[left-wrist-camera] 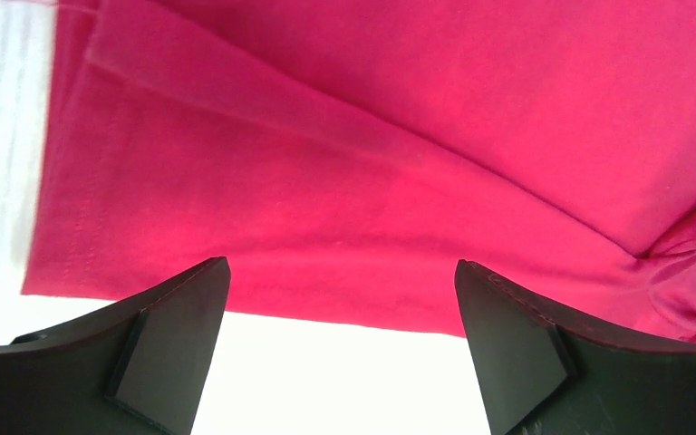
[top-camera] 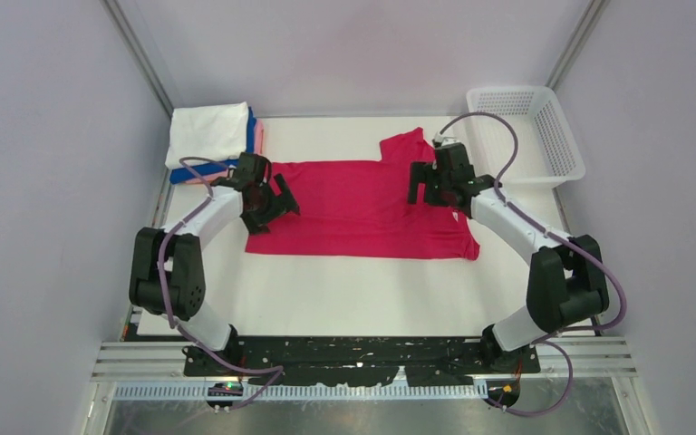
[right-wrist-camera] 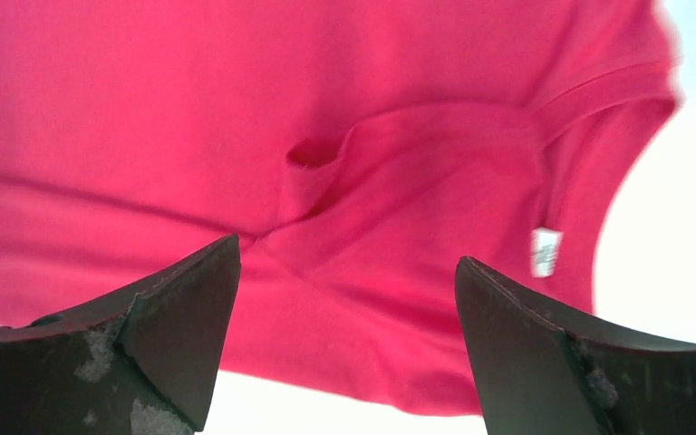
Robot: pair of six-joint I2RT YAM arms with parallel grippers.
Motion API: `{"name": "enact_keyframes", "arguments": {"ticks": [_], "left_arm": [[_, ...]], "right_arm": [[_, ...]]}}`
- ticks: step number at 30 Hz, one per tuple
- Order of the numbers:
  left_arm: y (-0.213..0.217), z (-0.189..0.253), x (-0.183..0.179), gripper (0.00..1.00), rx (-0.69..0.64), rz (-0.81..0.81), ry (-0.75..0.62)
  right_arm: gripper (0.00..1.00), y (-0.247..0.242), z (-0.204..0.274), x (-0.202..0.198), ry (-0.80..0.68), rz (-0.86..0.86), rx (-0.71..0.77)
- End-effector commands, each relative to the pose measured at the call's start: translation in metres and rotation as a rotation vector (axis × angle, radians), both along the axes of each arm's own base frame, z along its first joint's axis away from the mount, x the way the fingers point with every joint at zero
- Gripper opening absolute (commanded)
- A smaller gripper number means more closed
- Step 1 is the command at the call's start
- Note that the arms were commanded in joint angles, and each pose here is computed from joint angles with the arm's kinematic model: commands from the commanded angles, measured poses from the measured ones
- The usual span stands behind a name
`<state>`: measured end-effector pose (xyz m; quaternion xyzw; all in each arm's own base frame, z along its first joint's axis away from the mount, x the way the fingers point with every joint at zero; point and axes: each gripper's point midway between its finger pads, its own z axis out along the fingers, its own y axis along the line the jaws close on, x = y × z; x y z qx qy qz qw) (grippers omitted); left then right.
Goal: Fold and stack the t-shirts
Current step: Fold the flattened tshirt in 1/3 of the way
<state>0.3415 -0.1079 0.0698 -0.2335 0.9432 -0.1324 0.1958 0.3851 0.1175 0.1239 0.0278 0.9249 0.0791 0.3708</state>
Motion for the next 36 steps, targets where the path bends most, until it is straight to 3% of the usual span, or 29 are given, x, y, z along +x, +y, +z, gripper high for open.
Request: {"name": "enact_keyframes", "arguments": {"ticks": [1,14,18,29,36], "left_arm": [[-0.020,0.003,0.016,1.00,-0.007,-0.036,-0.028],[-0.033,-0.052,-0.031,1.00,0.016,-0.085,0.116],[-0.040,-0.065,-0.068,1.00,0.022,-0.119,0.165],[-0.054,-0.081,-0.172,1.00,0.003,-0.168,0.224],[-0.071,-0.083,-0.217,1.00,-0.039,-0.198,0.226]], "right_arm": [[0.95,0.020,-0.039,-0.025,0.092,0.030,-0.022],[0.96,0.001,-0.115,-0.074,0.336,-0.014,-0.129],[0.95,-0.019,-0.116,-0.093,0.383,-0.043,-0.210],[0.95,-0.042,-0.122,-0.179,0.522,-0.045,-0.199],[0.95,-0.053,-0.108,-0.193,0.487,-0.067,-0.205]]}}
